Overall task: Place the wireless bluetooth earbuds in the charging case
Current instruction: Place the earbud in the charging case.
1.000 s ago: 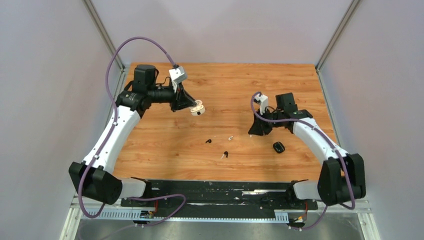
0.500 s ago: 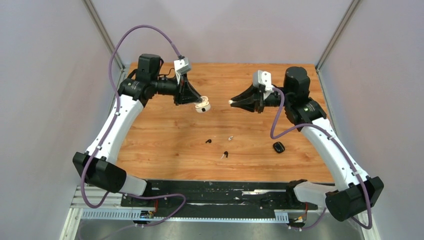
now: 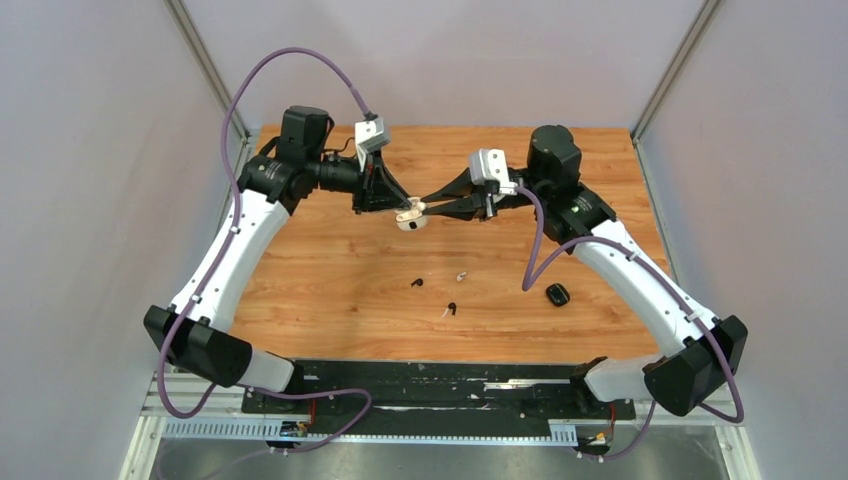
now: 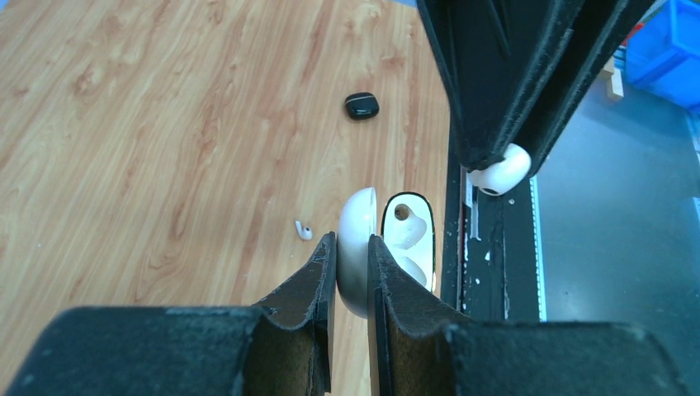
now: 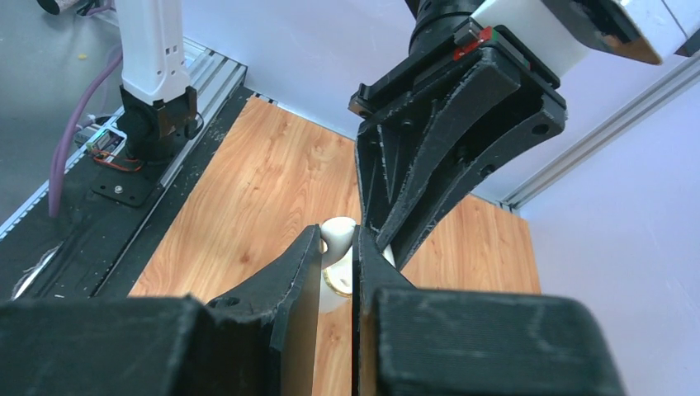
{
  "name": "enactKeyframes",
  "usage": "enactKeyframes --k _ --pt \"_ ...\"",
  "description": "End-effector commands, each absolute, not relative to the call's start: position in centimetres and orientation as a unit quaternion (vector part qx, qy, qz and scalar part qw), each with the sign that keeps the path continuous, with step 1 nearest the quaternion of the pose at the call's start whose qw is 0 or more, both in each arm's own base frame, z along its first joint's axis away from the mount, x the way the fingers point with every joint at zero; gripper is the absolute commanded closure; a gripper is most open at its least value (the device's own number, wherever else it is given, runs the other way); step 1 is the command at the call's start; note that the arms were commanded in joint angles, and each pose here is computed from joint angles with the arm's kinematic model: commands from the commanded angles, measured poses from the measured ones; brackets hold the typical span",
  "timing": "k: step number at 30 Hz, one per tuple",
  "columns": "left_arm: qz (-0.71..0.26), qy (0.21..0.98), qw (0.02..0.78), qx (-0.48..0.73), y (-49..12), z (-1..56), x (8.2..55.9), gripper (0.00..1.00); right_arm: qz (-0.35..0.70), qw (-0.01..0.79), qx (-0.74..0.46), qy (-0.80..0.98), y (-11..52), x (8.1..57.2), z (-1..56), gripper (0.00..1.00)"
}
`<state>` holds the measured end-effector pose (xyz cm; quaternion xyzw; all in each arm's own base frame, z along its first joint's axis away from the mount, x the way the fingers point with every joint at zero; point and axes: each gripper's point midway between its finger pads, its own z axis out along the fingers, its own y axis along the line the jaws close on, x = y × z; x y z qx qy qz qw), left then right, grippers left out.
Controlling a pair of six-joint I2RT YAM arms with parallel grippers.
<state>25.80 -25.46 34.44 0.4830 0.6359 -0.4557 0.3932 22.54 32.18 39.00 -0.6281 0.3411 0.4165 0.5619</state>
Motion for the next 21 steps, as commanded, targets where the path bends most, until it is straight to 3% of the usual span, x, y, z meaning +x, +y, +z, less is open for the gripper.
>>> enactKeyframes --k 1,21 --pt "-0.454 0.594 0.42 0.514 -25.5 37.4 23.7 1.0 0.398 0.593 -0.638 0.287 32.7 22.5 41.7 0.94" --pt "-0.443 0.576 0.431 0.535 -25.6 38.3 22.7 1.0 0.384 0.585 -0.65 0.297 33.4 22.7 39.8 0.91"
